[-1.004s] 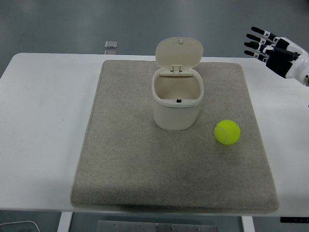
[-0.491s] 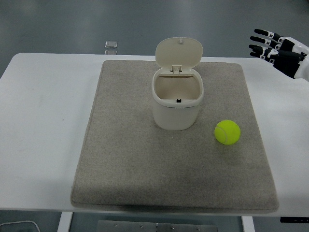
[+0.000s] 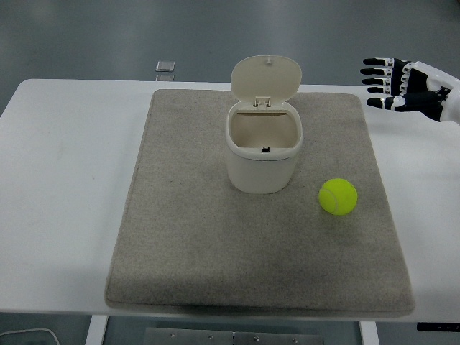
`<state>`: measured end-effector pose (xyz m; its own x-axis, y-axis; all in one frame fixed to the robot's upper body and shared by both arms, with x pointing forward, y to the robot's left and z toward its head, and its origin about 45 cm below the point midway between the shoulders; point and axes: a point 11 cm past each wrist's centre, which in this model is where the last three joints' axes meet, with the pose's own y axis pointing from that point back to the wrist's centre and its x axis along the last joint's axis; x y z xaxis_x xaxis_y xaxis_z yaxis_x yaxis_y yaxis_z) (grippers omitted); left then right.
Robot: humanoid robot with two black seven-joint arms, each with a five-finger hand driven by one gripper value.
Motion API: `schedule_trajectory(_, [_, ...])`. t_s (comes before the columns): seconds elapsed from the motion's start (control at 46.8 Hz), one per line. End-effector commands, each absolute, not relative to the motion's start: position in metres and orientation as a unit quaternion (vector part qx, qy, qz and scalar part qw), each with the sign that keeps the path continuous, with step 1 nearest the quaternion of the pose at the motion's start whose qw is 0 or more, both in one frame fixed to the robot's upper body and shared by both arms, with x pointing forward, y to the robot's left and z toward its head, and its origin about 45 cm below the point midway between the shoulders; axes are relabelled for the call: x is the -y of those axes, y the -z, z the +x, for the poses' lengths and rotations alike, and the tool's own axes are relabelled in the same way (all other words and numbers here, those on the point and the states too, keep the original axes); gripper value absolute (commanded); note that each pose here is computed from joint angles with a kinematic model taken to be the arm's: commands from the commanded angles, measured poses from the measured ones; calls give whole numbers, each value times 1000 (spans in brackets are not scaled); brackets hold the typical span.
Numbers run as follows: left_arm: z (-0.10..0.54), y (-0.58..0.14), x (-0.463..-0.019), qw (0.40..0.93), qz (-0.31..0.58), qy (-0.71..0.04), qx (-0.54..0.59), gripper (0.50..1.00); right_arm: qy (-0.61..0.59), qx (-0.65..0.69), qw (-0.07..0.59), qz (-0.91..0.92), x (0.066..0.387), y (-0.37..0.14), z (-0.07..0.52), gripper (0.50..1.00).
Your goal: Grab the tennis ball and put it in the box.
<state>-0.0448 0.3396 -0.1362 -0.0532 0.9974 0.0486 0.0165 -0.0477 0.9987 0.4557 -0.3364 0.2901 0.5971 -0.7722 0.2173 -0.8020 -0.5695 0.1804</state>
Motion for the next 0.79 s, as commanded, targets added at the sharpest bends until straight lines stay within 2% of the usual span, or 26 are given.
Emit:
schedule_trajectory(0.0, [-45,136,-340,470,502,-521,-505,992,-72,439,142,884,338,-291,455,911])
schedule_trajectory(0.577, [-45,136,-340,470,502,-521,-505,992,-248,335,242,876,353,-310,428,909])
schedule_trajectory(0.769, [-45,136,-340,470,502,-521,-505,992,-273,270,264,885,339,-300,400,909])
